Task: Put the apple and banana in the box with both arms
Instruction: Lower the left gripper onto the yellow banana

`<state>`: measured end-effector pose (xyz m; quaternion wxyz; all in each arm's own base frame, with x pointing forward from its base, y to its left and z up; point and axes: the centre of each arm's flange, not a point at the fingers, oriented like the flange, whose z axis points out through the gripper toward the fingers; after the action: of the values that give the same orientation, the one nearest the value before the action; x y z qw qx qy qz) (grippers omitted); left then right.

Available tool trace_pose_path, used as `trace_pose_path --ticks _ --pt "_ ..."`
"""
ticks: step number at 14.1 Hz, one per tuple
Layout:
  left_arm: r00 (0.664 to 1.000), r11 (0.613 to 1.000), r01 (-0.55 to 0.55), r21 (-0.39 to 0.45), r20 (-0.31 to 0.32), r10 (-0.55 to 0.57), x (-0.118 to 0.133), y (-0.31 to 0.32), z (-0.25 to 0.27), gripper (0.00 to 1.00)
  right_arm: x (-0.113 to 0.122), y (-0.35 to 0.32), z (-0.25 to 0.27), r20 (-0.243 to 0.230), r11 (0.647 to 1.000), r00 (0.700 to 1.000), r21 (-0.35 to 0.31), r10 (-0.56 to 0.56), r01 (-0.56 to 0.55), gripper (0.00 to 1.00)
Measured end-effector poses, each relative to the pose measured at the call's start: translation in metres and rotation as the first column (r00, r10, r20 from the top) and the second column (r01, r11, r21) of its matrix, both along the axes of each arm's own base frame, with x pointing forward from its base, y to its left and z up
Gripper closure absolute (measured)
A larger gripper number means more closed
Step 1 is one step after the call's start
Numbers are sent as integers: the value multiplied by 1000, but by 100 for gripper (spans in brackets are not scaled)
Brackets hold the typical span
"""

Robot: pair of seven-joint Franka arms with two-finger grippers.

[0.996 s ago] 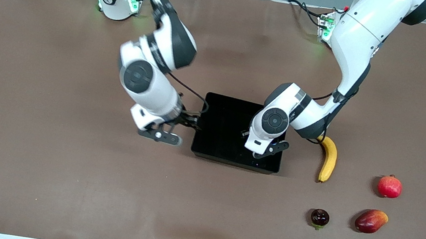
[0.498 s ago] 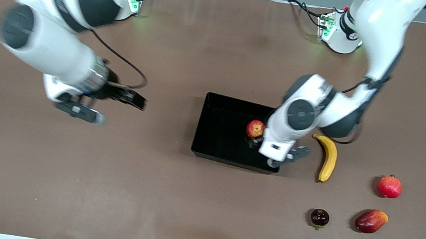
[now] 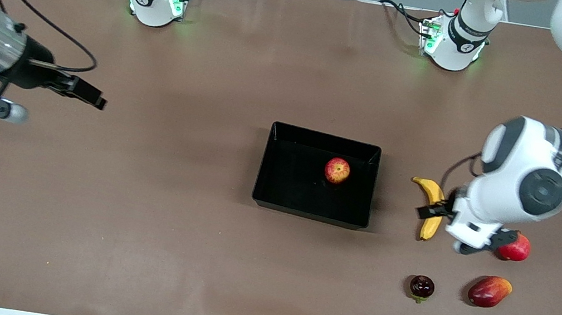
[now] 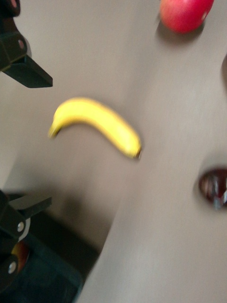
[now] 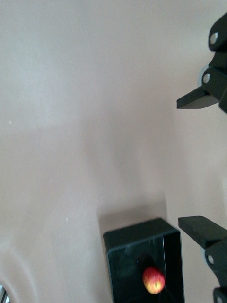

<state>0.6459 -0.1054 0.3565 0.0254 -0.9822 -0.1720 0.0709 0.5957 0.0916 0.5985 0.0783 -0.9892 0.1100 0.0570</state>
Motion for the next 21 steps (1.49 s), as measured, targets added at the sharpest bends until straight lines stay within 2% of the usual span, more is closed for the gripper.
trace_pose_path --ticks 2,5,9,10,11,12,14,19,20,21 --pt "999 1000 24 1 26 -24 -3 37 -34 0 -3 -33 4 11 997 998 -40 66 -65 0" --pt "993 998 66 -19 104 -64 -25 53 -94 0 -11 -73 9 15 975 982 -116 190 -187 0" --pt "981 985 167 -35 105 -162 -48 60 -128 4 -23 -94 -4 -25 971 980 -137 195 -197 0" --pt "973 977 211 -38 101 -206 -49 60 -129 10 -26 -102 -6 -28 972 981 -135 190 -192 0" --pt "964 967 253 -41 96 -248 -51 59 -132 10 -28 -112 -7 -29 973 982 -133 187 -189 0" --pt "957 959 281 -44 92 -276 -53 58 -134 15 -30 -121 -10 -31 973 982 -130 187 -189 0" --pt "949 950 309 -52 81 -305 -57 54 -139 31 -33 -138 -19 -19 971 979 -126 204 -204 0" --pt "945 944 323 -71 79 -317 -61 48 -161 39 -47 -149 -37 -30 963 970 -111 242 -244 0" --pt "945 944 323 -74 81 -317 -62 47 -166 45 -46 -149 -38 -23 963 970 -113 243 -244 0" --pt "945 943 323 -76 81 -317 -62 47 -169 57 -45 -149 -38 -9 963 970 -118 244 -243 0"
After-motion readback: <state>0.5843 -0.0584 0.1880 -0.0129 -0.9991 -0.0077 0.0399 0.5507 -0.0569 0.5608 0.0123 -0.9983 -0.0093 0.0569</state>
